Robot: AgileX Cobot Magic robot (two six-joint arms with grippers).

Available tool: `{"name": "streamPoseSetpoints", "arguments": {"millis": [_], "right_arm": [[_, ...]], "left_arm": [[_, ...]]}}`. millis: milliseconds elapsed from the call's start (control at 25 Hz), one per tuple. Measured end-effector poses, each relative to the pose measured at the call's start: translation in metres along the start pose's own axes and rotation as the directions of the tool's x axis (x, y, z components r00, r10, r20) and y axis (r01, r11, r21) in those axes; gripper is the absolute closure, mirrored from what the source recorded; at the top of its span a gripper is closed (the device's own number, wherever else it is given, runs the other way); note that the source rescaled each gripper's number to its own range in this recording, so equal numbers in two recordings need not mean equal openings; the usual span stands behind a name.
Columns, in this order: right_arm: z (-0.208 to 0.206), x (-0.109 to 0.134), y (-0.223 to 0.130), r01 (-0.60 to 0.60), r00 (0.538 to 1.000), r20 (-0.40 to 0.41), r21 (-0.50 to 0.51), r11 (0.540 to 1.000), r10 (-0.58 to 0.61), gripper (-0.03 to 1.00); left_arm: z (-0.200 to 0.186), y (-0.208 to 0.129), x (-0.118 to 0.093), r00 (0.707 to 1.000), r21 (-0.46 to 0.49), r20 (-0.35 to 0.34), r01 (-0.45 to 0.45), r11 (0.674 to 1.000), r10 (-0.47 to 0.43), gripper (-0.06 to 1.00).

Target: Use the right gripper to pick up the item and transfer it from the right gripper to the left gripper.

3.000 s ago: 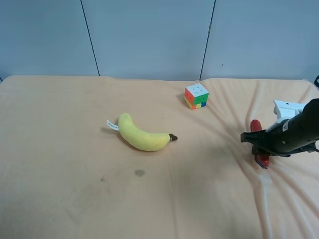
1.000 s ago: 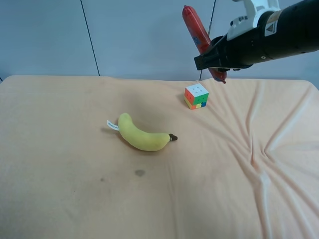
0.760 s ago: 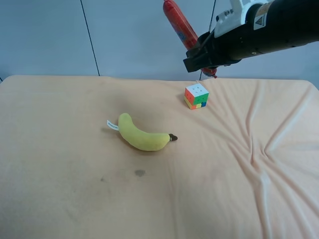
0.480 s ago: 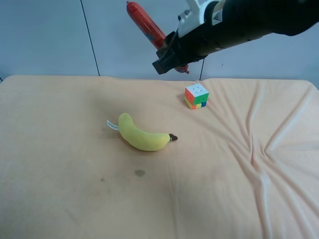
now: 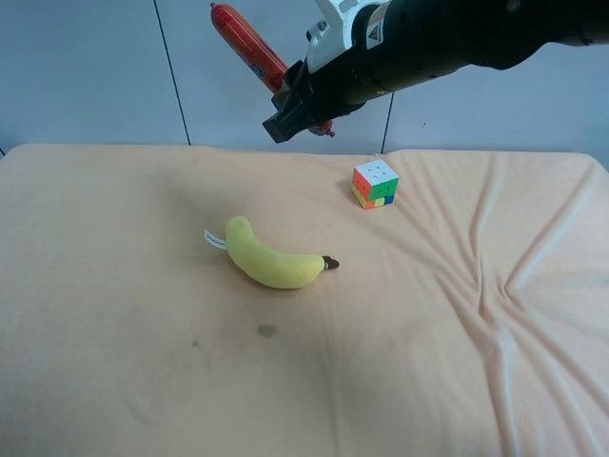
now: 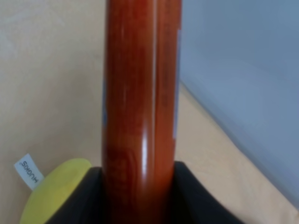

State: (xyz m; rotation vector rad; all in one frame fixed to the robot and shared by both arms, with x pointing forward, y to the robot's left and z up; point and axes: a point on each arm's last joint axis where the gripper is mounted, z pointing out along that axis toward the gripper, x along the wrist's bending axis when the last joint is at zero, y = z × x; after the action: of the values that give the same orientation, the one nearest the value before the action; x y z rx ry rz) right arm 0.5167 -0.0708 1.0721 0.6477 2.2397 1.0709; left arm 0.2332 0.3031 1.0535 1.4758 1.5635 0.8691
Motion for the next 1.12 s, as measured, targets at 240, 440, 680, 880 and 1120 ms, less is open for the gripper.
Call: {"name": "streamPoseSetpoints", "arguments": {"millis": [240,440,680,880,1120], "right_arm": [[0.0000,0.0000,0.0001,0.000,1.000,0.000,-0.002,1.000,0.000,0.96],[0.0000,0.0000,0.0001,0.000,1.000,0.000,-0.002,1.000,0.000,0.96],[0.0000,0.0000,0.0001,0.000,1.000,0.000,-0.002,1.000,0.000,0.96],[0.0000,0.0000,0.0001,0.000,1.000,0.000,-0.002,1.000,0.000,0.96],[0.0000,0.0000,0.0001,0.000,1.000,0.000,-0.002,1.000,0.000,0.96]], "left_arm": [[0.0000,0.0000,0.0000,1.000,0.000,0.000,0.000,1.000,0.000,-0.05],[0.0000,0.0000,0.0000,1.000,0.000,0.000,0.000,1.000,0.000,-0.05],[0.0000,0.0000,0.0000,1.000,0.000,0.000,0.000,1.000,0.000,-0.05],[0.0000,0.0000,0.0000,1.000,0.000,0.000,0.000,1.000,0.000,-0.05],[0.0000,0.0000,0.0000,1.000,0.000,0.000,0.000,1.000,0.000,-0.05]]}}
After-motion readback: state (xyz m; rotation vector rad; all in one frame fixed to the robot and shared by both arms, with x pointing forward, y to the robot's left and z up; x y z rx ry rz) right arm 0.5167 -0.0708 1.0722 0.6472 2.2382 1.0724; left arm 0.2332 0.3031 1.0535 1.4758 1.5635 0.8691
